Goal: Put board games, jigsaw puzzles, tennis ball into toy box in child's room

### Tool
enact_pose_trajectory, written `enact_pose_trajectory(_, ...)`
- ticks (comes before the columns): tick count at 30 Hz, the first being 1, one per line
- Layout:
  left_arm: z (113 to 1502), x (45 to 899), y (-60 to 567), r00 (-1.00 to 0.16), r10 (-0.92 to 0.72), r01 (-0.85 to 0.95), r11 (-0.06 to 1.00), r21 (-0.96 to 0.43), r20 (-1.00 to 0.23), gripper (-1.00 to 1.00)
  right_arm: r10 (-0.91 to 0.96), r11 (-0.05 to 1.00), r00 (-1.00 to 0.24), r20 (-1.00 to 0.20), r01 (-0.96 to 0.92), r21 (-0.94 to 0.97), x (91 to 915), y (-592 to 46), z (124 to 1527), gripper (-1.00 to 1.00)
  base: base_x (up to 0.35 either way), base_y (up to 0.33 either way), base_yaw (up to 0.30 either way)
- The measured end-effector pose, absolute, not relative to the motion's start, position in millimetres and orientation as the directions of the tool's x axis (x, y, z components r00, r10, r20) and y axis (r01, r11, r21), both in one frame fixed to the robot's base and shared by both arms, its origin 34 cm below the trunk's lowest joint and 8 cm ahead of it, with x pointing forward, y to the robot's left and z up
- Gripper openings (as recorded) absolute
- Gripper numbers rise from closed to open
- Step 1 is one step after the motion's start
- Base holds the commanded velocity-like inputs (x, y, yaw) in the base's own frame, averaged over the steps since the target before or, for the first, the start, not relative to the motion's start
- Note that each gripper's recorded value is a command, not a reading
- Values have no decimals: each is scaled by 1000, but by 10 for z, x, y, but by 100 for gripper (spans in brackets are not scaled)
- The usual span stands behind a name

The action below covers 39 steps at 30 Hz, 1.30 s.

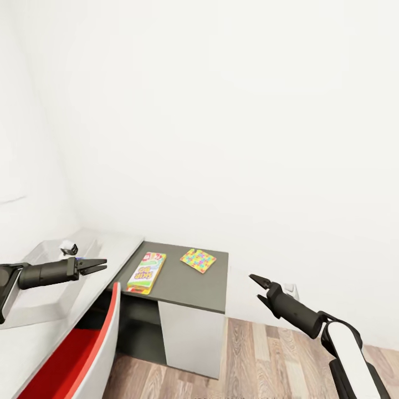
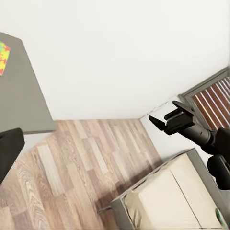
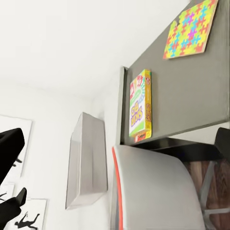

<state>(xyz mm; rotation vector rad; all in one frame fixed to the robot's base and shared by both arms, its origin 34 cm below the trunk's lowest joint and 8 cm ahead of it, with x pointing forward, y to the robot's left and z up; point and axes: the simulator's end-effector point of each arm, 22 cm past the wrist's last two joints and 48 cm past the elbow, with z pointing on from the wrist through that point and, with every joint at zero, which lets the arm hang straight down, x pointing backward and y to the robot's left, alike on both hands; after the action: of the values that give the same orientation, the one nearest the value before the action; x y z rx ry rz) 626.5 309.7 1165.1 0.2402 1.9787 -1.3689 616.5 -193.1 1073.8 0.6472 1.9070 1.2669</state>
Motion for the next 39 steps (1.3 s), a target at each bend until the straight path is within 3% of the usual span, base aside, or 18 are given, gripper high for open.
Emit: enact_pose_trajectory(39, 11644, 6262, 3070, -733, -229, 519, 419, -745, -640, 100, 782, 356, -572, -246, 87, 931, 6173, -2147, 10482, 100, -28, 0, -277)
